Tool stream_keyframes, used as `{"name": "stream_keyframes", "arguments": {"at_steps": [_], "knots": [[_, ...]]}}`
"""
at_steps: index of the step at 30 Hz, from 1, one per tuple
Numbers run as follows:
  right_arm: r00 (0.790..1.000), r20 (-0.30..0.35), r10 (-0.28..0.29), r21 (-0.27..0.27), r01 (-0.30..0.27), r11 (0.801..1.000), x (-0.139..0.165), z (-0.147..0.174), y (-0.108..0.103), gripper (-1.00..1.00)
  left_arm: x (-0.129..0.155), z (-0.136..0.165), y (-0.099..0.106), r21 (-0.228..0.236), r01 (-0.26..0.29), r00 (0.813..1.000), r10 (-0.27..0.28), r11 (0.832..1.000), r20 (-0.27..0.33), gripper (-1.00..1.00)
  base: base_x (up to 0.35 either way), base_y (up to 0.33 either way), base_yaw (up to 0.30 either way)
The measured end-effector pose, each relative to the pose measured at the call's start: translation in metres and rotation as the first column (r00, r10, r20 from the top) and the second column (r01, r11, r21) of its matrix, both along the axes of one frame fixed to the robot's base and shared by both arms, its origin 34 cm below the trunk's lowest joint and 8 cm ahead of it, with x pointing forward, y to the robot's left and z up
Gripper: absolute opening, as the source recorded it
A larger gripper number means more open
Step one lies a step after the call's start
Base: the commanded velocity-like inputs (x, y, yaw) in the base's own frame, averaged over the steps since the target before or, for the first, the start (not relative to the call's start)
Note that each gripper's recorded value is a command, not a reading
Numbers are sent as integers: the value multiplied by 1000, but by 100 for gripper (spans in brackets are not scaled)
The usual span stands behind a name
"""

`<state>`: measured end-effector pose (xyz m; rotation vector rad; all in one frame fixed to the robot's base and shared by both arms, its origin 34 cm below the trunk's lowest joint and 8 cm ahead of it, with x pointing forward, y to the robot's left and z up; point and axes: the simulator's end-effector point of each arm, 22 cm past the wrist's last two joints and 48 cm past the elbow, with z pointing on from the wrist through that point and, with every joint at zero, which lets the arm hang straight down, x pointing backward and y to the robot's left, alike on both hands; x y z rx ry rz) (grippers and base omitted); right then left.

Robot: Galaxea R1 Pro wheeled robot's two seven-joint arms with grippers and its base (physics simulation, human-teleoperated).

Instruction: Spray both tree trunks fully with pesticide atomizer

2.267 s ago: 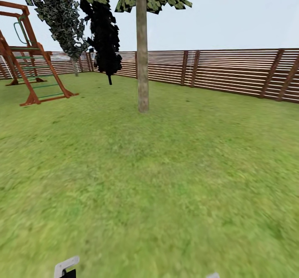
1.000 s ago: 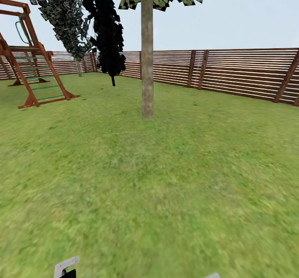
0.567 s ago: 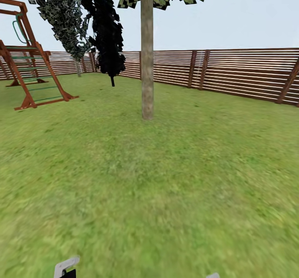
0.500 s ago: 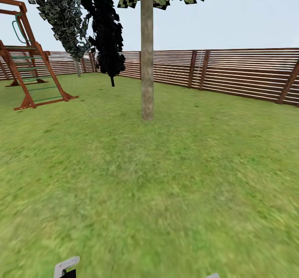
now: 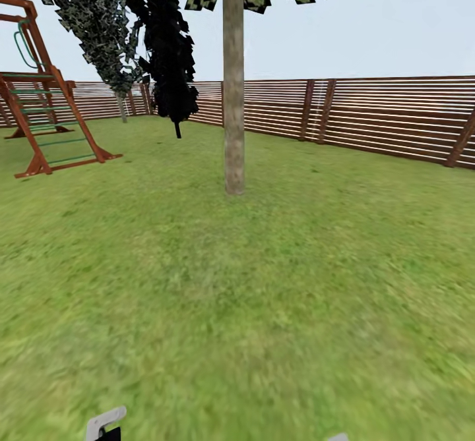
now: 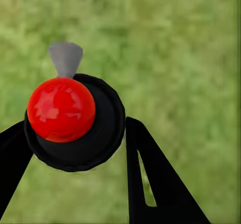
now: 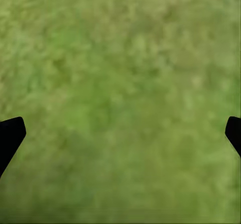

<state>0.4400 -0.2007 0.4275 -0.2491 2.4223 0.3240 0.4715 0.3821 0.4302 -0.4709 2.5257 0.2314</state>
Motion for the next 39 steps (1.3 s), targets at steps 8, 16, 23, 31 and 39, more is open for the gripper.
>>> {"name": "stream_keyframes", "arguments": {"at_steps": [8, 16, 23, 31, 39], "knots": [[1000, 0, 0, 0, 0, 1000, 0, 0, 0, 100, 0, 0, 0, 0, 0, 1000, 0, 1000, 0, -100, 339, 0, 0], [1000, 0, 0, 0, 0, 1000, 0, 0, 0, 100, 0, 0, 0, 0, 0, 1000, 0, 1000, 0, -100, 340, 0, 15], [1000, 1, 0, -1, 0, 1000, 0, 0, -1, 100, 0, 0, 0, 0, 0, 1000, 0, 1000, 0, -100, 340, 0, 119], [1000, 0, 0, -2, 0, 1000, 0, 0, -1, 100, 0, 0, 0, 0, 0, 1000, 0, 1000, 0, -100, 340, 0, 1], [1000, 0, 0, -2, 0, 1000, 0, 0, -1, 100, 0, 0, 0, 0, 0, 1000, 0, 1000, 0, -100, 340, 0, 0]]}}
